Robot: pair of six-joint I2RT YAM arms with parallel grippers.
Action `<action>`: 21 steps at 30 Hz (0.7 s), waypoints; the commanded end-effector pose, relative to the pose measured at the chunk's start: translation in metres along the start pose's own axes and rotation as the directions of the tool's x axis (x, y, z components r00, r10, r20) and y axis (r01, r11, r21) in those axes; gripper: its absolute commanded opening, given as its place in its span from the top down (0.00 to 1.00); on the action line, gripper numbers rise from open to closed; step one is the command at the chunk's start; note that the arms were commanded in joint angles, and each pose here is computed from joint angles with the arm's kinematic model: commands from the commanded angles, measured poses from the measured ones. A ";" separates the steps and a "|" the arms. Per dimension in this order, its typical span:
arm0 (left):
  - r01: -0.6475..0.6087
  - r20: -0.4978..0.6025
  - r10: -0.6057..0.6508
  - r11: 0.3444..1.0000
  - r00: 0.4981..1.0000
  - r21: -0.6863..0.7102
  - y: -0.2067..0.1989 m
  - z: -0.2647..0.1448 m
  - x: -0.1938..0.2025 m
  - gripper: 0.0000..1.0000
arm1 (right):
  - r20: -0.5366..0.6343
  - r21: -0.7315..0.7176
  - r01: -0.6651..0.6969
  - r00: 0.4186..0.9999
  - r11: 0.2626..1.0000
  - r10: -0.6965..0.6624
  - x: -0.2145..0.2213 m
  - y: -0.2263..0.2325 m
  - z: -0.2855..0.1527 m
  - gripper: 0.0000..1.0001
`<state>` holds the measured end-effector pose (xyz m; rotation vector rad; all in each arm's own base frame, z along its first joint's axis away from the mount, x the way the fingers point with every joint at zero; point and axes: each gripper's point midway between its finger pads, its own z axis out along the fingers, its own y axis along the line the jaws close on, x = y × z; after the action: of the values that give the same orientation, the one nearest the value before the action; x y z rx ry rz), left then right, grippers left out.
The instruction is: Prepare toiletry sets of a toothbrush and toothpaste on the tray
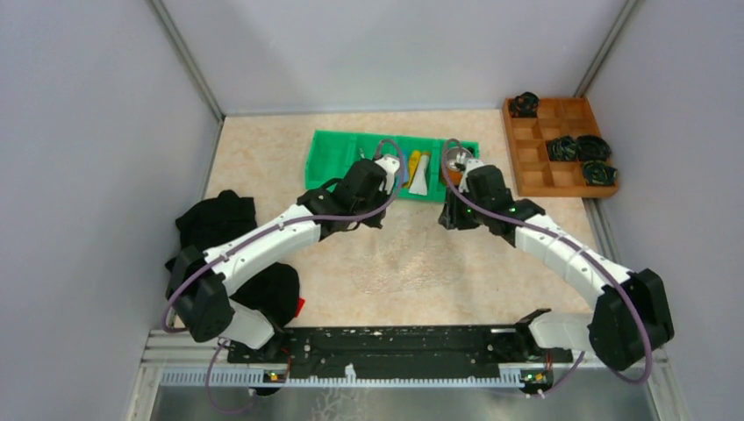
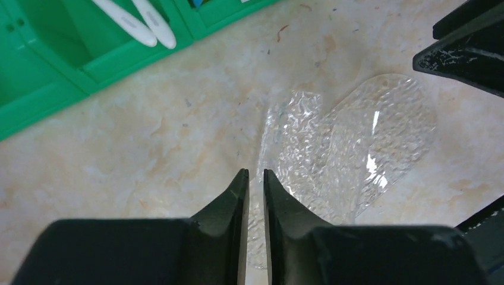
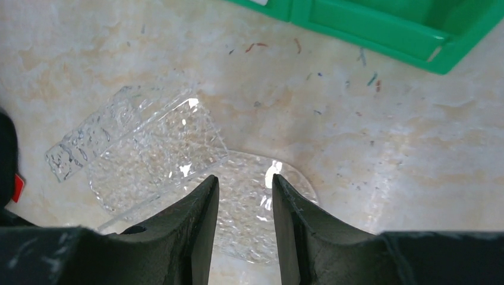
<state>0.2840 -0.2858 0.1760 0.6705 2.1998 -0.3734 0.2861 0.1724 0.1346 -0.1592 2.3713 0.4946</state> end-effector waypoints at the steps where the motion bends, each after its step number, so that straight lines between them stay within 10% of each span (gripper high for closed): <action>1: 0.105 -0.144 -0.124 0.986 0.982 -0.128 0.018 -0.017 0.044 0.87 | -0.015 -0.068 0.089 0.996 0.994 -0.090 0.002 0.029 0.016 0.62; 12: 0.347 -0.251 -0.356 0.934 0.900 -0.081 0.003 -0.039 0.141 0.88 | -0.032 -0.058 0.128 0.991 0.990 -0.130 0.014 0.043 0.050 0.63; 21: 0.383 -0.258 -0.381 0.923 0.888 -0.046 -0.007 -0.020 0.147 0.90 | 0.029 0.025 0.148 0.988 0.989 -0.149 -0.002 0.033 0.051 0.63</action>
<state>0.1809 -0.2140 0.0787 0.3213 2.6138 -0.4310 0.2874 0.2164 0.0860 -0.3255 2.4240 0.4300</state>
